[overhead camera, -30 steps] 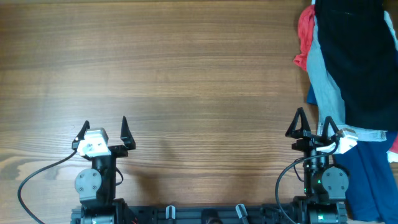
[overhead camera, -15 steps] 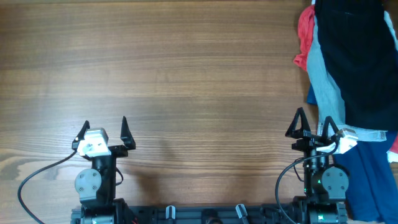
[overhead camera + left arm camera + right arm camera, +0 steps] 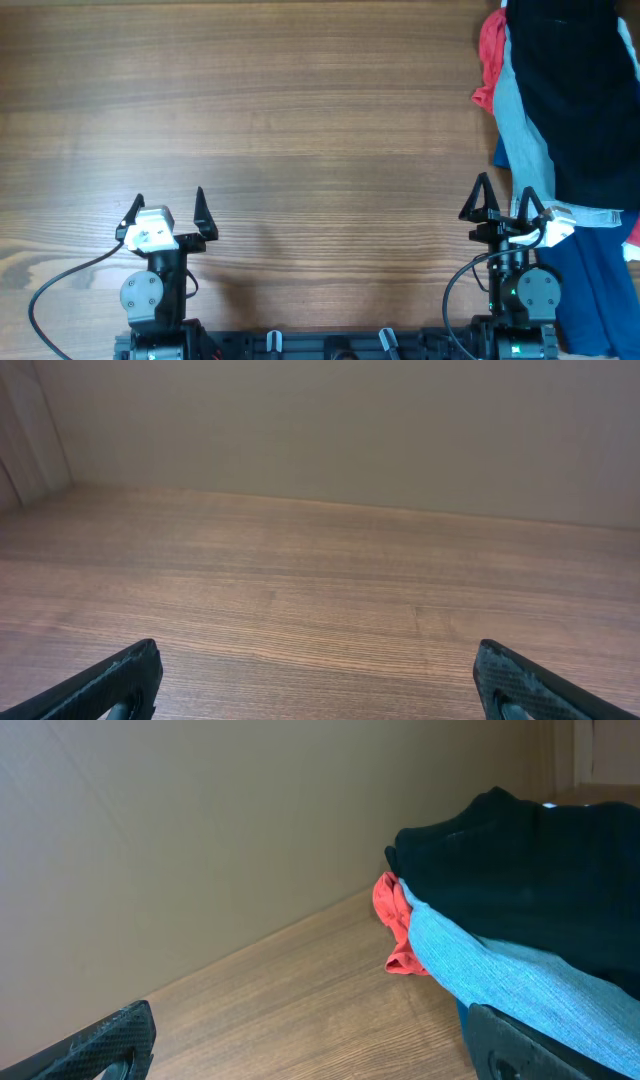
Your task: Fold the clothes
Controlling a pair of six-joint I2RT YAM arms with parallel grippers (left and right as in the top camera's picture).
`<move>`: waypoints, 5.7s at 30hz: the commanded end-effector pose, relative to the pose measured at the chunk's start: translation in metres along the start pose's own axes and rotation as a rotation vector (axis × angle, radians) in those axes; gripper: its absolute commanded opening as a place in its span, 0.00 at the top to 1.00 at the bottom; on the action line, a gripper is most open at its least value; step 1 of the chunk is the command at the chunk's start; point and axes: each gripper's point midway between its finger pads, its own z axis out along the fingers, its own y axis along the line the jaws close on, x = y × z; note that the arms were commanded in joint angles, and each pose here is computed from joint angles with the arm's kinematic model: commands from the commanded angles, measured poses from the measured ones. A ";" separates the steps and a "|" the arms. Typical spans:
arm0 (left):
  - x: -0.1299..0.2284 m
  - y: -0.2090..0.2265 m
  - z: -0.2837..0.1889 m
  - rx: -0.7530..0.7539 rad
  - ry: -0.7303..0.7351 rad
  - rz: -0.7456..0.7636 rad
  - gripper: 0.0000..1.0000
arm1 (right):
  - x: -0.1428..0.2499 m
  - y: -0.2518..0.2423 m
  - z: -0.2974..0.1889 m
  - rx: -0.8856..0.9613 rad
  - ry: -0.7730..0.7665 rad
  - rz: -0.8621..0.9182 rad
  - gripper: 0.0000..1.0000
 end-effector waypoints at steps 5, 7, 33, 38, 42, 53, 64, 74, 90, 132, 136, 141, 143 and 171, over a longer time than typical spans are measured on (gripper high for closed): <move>0.001 -0.002 0.000 0.011 -0.003 0.016 0.00 | 0.004 -0.003 0.001 0.009 0.004 0.009 0.00; 0.001 -0.002 0.000 0.011 -0.003 0.016 0.00 | 0.004 -0.003 0.001 0.009 0.004 0.009 0.00; -0.007 -0.021 -0.002 0.122 -0.029 0.018 0.00 | -0.062 0.002 -0.009 0.037 -0.283 -0.057 0.00; -0.026 -0.022 -0.004 0.120 -0.046 -0.007 0.00 | -0.079 0.014 -0.008 0.028 -0.282 -0.168 0.00; -0.050 -0.027 -0.004 0.141 -0.028 -0.033 0.00 | -0.097 0.039 0.007 -0.033 -0.223 -0.191 0.00; -0.118 -0.055 0.035 0.260 0.214 -0.068 0.00 | -0.147 0.137 0.125 -0.269 0.073 -0.449 0.00; -0.108 -0.054 0.073 0.204 0.628 -0.189 0.00 | -0.055 0.108 0.232 -0.208 0.648 -0.455 0.00; -0.036 -0.079 0.094 0.316 0.932 -0.363 0.00 | 0.004 0.074 0.265 -0.139 0.764 -0.297 0.00; -0.023 -0.088 0.096 0.343 0.977 -0.367 0.00 | 0.059 -0.083 0.333 0.289 0.662 -0.373 0.05; -0.017 -0.115 0.099 0.405 0.982 -0.311 0.00 | 0.053 -0.131 0.355 0.261 0.567 -0.204 0.96; -0.017 -0.115 0.099 0.405 0.982 -0.311 0.00 | 0.023 -0.094 0.351 0.123 0.564 -0.178 0.96; -0.017 -0.115 0.099 0.405 0.982 -0.311 0.00 | 0.019 -0.088 0.341 0.131 0.678 -0.197 0.68; -0.017 -0.115 0.099 0.405 0.982 -0.311 0.00 | 0.008 -0.086 0.333 0.155 0.748 -0.201 0.60; -0.019 -0.116 0.101 0.408 0.971 -0.310 0.00 | 0.101 -0.128 0.399 0.240 0.634 -0.362 0.57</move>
